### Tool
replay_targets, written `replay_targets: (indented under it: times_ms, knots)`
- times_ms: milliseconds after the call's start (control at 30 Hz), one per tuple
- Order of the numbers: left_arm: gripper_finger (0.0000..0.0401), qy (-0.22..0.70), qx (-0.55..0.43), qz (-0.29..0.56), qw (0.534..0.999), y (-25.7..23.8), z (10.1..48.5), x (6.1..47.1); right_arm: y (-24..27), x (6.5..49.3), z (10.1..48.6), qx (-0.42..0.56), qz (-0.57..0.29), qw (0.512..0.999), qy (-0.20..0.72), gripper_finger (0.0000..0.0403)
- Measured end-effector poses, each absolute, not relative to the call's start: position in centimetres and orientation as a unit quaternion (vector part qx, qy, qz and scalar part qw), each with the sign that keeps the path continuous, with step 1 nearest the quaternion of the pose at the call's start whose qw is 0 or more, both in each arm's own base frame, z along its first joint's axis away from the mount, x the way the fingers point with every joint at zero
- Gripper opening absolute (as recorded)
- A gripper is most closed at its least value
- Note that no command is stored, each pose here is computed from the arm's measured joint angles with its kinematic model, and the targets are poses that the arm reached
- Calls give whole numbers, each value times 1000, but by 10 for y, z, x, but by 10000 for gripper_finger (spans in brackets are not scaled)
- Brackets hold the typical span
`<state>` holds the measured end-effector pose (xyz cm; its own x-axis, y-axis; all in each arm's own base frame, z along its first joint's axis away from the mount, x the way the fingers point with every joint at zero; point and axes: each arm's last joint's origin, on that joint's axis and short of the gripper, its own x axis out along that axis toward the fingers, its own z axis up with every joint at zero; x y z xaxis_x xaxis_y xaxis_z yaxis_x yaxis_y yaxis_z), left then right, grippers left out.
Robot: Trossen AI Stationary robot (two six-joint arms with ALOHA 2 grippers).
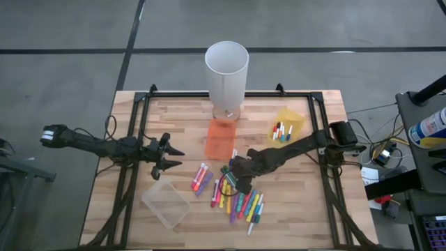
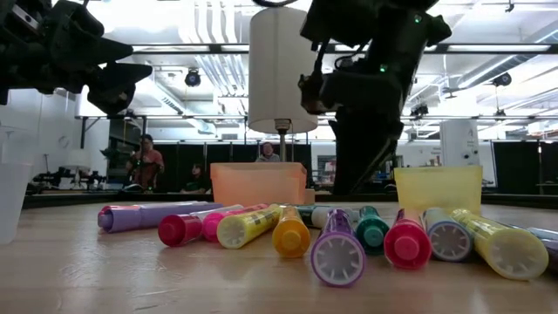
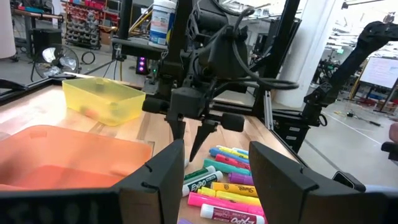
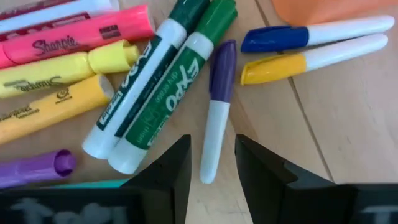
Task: Pick & Place Markers
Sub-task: Put the top small purple marker pen into the yellow bin
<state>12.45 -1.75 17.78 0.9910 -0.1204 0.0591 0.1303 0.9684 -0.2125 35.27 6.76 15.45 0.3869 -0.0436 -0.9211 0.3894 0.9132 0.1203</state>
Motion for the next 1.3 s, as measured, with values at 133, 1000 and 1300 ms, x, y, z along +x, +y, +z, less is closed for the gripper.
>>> replay_targets:
  times_ms: [133, 1000, 1300]
  knots:
    - [174, -23, -108, -63, 992, -18, 178, 125, 68, 354, 149, 170, -135, 821, 528, 114]
    - [174, -23, -108, -64, 992, -18, 178, 125, 68, 357, 131, 175, -140, 807, 547, 23]
    - [174, -23, -108, -64, 992, -18, 178, 125, 68, 353, 151, 185, -134, 819, 527, 24]
